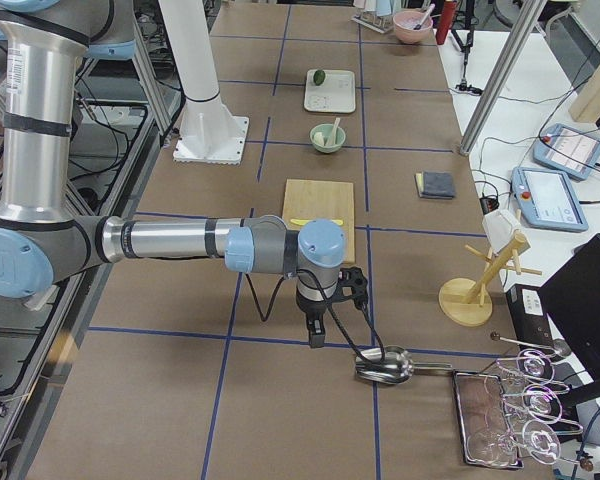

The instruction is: Put spoon and bun in bowl

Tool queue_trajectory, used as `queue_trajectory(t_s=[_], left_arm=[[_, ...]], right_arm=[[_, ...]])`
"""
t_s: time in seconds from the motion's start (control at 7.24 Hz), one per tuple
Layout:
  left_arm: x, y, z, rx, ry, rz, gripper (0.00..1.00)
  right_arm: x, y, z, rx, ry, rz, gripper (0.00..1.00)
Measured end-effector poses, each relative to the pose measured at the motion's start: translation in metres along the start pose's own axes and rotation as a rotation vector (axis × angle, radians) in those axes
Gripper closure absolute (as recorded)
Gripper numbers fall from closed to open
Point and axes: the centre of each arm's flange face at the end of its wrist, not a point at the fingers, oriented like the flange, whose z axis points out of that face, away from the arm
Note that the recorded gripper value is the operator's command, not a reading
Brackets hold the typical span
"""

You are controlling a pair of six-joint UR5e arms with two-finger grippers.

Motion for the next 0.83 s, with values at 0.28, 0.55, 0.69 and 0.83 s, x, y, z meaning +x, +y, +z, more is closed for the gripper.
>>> queue_trajectory(t_s=[0.28, 0.55, 0.69, 0.83], left_arm=[[0.0002, -0.0001, 0.0000, 0.000, 0.000, 0.000, 0.00], [0.0001, -0.0001, 0.0000, 0.000, 0.000, 0.000, 0.00], [0.0001, -0.0001, 0.0000, 0.000, 0.000, 0.000, 0.00], [0.0000, 0.0000, 0.0002, 0.000, 0.000, 0.000, 0.00]], right_arm=[[0.0006, 0.0013, 0.0008, -0.002, 0.001, 0.001, 0.00], [0.0014, 0.0026, 0.0020, -0.005, 0.000, 0.002, 0.00], [0.0020, 0.0030, 0.0028, -0.006, 0.000, 0.004, 0.00], [0.0026, 0.0033, 0.0036, -0.008, 0.000, 0.005, 0.00]])
